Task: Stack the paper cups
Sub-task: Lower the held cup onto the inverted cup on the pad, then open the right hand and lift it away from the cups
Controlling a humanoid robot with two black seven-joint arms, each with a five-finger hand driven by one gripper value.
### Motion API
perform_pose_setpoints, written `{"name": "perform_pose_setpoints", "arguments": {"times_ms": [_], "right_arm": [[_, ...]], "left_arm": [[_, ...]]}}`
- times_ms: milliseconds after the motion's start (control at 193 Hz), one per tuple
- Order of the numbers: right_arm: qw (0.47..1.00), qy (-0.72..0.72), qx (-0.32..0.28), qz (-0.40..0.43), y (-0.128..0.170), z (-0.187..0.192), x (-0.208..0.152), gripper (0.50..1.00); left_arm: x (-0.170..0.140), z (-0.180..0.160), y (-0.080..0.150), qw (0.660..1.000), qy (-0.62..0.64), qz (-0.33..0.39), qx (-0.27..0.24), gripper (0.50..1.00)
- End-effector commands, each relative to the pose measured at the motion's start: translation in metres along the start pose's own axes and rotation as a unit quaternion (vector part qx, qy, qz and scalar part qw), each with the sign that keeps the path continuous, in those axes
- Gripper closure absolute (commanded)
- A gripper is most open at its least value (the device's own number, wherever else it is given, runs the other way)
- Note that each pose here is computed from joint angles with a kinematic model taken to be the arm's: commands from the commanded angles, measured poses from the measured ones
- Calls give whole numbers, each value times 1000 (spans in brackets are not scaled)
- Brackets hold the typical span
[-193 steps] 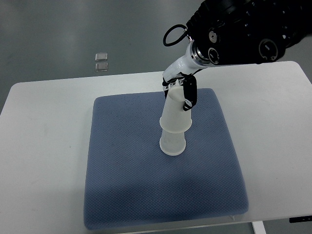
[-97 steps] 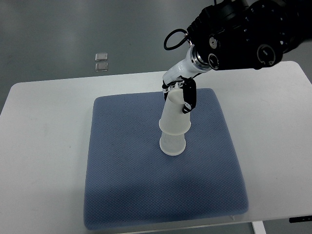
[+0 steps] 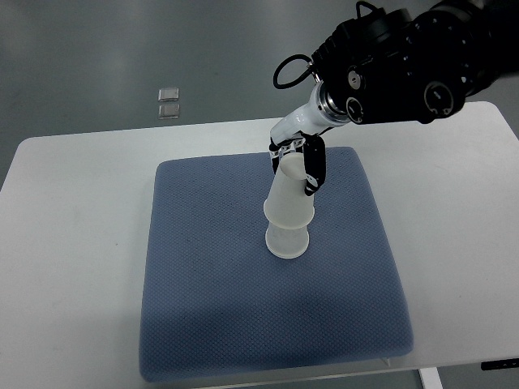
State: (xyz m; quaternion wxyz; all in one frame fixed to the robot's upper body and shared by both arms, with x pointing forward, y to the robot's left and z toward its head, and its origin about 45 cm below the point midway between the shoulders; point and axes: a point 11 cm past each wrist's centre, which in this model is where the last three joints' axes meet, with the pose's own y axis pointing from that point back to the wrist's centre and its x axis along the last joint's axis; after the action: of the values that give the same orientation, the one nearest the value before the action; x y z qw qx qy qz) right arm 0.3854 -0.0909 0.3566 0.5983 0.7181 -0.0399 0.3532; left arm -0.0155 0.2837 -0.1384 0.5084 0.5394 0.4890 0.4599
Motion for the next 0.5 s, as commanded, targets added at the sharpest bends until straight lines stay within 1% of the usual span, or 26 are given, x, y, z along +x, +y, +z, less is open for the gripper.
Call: {"name": "perform_pose_setpoints", "arguments": {"times_ms": [0, 373, 456, 497], "right_arm": [[1000, 0, 1, 4, 0, 0, 1, 720], [1000, -2, 4, 3, -2, -1, 0, 711], [1000, -2, 5, 3, -2, -2, -1, 683], [1000, -2, 7, 3, -2, -2, -1, 677]], "left_arm": [[0, 0, 0, 1000, 0, 1, 0, 500], [0, 0, 0, 1000, 0, 0, -1, 500], [0, 0, 0, 1000, -1, 0, 0, 500], [0, 0, 0, 1000, -1, 1, 0, 500]]}}
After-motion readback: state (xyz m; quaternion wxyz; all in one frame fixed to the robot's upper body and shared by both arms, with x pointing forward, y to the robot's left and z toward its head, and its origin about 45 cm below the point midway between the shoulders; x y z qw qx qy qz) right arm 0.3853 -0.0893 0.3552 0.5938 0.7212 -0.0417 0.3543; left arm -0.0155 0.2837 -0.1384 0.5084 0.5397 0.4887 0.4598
